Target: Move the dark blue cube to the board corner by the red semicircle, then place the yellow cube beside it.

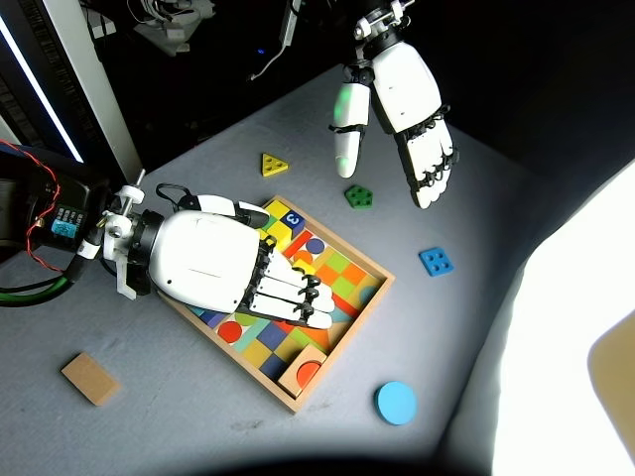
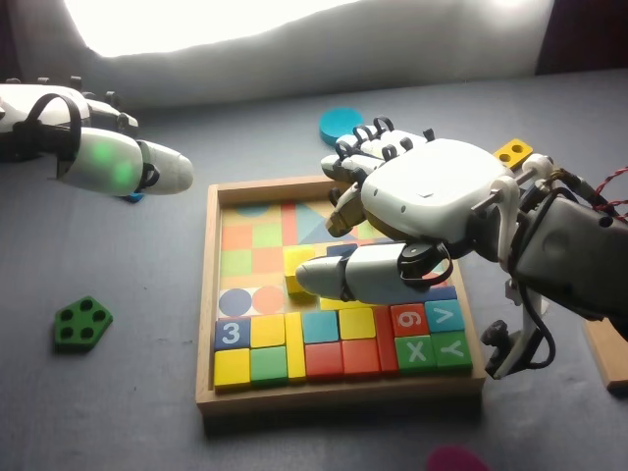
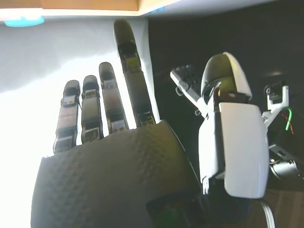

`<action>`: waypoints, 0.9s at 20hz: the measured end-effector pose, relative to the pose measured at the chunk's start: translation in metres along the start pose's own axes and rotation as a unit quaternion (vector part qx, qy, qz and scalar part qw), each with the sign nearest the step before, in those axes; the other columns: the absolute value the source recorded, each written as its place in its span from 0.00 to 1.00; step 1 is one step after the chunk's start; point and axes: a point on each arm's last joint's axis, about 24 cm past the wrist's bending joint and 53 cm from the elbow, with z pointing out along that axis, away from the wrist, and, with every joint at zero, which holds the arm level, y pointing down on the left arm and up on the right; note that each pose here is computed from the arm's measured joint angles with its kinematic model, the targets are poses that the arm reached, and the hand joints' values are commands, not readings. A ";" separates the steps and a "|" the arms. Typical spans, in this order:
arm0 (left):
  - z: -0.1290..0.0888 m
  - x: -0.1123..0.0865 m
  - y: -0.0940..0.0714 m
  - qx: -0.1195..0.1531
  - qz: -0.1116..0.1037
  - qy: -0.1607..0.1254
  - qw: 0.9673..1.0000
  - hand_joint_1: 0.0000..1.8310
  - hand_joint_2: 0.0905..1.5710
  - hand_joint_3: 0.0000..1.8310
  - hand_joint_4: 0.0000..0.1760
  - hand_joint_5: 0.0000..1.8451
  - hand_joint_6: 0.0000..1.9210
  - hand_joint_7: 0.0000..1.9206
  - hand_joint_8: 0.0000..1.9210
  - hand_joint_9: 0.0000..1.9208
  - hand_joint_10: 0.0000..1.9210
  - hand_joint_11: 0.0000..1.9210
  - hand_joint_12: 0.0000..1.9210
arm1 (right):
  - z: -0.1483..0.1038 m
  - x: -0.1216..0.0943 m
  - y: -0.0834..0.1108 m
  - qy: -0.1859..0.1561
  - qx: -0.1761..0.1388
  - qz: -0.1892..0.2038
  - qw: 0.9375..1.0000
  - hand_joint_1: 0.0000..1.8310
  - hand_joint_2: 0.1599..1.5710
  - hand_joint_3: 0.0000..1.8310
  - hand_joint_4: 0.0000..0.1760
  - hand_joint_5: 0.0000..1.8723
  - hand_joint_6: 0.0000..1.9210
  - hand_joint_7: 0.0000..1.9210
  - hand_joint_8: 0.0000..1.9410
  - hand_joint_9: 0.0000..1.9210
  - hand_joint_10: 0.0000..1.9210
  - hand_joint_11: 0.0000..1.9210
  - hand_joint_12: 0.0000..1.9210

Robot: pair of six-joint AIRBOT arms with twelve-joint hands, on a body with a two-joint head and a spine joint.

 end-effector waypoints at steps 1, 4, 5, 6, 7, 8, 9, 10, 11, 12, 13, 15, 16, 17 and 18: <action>0.000 0.000 0.000 0.000 0.000 0.000 1.000 0.00 0.72 0.00 0.00 0.08 0.00 0.09 0.00 0.06 0.00 0.00 0.26 | -0.001 0.002 -0.002 0.002 0.001 -0.003 1.000 0.00 0.68 0.00 0.02 0.39 0.01 0.06 0.00 0.00 0.00 0.00 0.00; 0.000 0.000 0.000 -0.001 -0.004 0.001 1.000 0.00 0.72 0.00 0.00 0.08 0.00 0.09 0.00 0.06 0.00 0.00 0.23 | -0.001 0.011 -0.003 0.014 0.002 -0.006 1.000 0.00 0.68 0.00 0.00 0.40 0.01 0.07 0.00 0.00 0.00 0.00 0.00; 0.000 0.000 -0.002 0.002 -0.007 0.003 1.000 0.00 0.73 0.00 0.00 0.08 0.00 0.09 0.00 0.06 0.00 0.00 0.24 | -0.001 0.012 -0.003 0.014 0.002 -0.006 1.000 0.00 0.68 0.00 0.00 0.40 0.01 0.07 0.01 0.00 0.00 0.00 0.00; -0.001 0.001 -0.004 0.003 -0.004 0.004 1.000 0.00 0.73 0.00 0.00 0.08 0.00 0.09 0.00 0.07 0.00 0.00 0.26 | -0.001 0.012 -0.003 0.014 0.002 -0.007 1.000 0.00 0.68 0.00 0.00 0.39 0.00 0.07 0.00 0.00 0.00 0.00 0.00; -0.001 0.001 -0.004 0.004 -0.006 0.005 1.000 0.00 0.73 0.00 0.00 0.08 0.00 0.09 0.00 0.06 0.00 0.00 0.26 | -0.001 0.012 -0.003 0.014 0.002 -0.008 1.000 0.00 0.68 0.00 0.00 0.39 0.01 0.07 0.00 0.00 0.00 0.00 0.00; -0.001 0.001 -0.003 0.002 -0.007 0.006 1.000 0.00 0.72 0.00 0.00 0.09 0.00 0.09 0.00 0.07 0.00 0.00 0.27 | -0.001 0.012 -0.004 0.015 0.002 -0.010 1.000 0.00 0.68 0.00 0.00 0.39 0.00 0.08 0.01 0.00 0.00 0.00 0.00; -0.001 0.001 -0.003 0.001 -0.006 0.006 1.000 0.00 0.72 0.00 0.00 0.09 0.00 0.09 0.00 0.07 0.00 0.00 0.28 | -0.001 0.013 -0.004 0.015 0.002 -0.011 1.000 0.00 0.68 0.00 0.00 0.39 0.00 0.08 0.01 0.00 0.00 0.00 0.00; -0.001 0.001 -0.003 0.001 -0.006 0.006 1.000 0.00 0.72 0.00 0.00 0.08 0.00 0.09 0.00 0.07 0.00 0.00 0.28 | -0.001 0.013 -0.004 0.015 0.002 -0.012 1.000 0.00 0.68 0.00 0.00 0.39 0.01 0.08 0.01 0.00 0.00 0.00 0.00; -0.001 0.002 -0.004 0.002 -0.006 0.006 1.000 0.00 0.72 0.00 0.00 0.08 0.00 0.09 0.00 0.07 0.00 0.00 0.27 | -0.001 0.012 -0.004 0.015 0.002 -0.012 1.000 0.00 0.68 0.00 0.00 0.39 0.01 0.08 0.01 0.00 0.00 0.00 0.00; -0.002 0.004 -0.006 0.004 -0.007 0.008 1.000 0.00 0.72 0.00 0.00 0.08 0.00 0.08 0.00 0.06 0.00 0.00 0.26 | -0.001 0.013 -0.004 0.015 0.002 -0.012 1.000 0.00 0.68 0.00 0.00 0.39 0.00 0.08 0.00 0.00 0.00 0.00 0.00; -0.002 0.004 -0.008 0.006 -0.012 0.010 1.000 0.00 0.72 0.00 0.00 0.08 0.00 0.09 0.00 0.07 0.00 0.00 0.26 | -0.001 0.015 -0.005 0.017 0.003 -0.014 1.000 0.00 0.68 0.00 0.00 0.39 0.00 0.08 0.00 0.00 0.00 0.00 0.00; -0.003 0.001 -0.010 0.010 -0.012 0.007 1.000 0.00 0.72 0.00 0.00 0.08 0.00 0.08 0.00 0.07 0.00 0.00 0.27 | -0.002 0.020 -0.008 0.023 0.006 -0.012 1.000 0.00 0.68 0.00 0.00 0.39 0.01 0.09 0.01 0.00 0.00 0.00 0.00; -0.003 0.000 -0.011 0.011 -0.012 0.005 1.000 0.00 0.72 0.00 0.00 0.08 0.00 0.08 0.00 0.06 0.00 0.00 0.27 | -0.001 0.020 -0.009 0.023 0.006 -0.014 1.000 0.00 0.68 0.00 0.00 0.39 0.01 0.09 0.01 0.00 0.00 0.00 0.00; -0.003 0.000 -0.011 0.011 -0.013 0.005 1.000 0.00 0.72 0.00 0.00 0.08 0.00 0.08 0.00 0.06 0.00 0.00 0.25 | -0.001 0.020 -0.009 0.022 0.006 -0.014 1.000 0.00 0.69 0.00 0.00 0.40 0.01 0.09 0.01 0.00 0.00 0.00 0.00; -0.003 0.000 -0.011 0.011 -0.013 0.006 1.000 0.00 0.72 0.00 0.00 0.08 0.00 0.08 0.00 0.06 0.00 0.00 0.25 | -0.001 0.019 -0.009 0.021 0.006 -0.015 1.000 0.00 0.69 0.00 0.00 0.40 0.01 0.09 0.01 0.00 0.00 0.00 0.00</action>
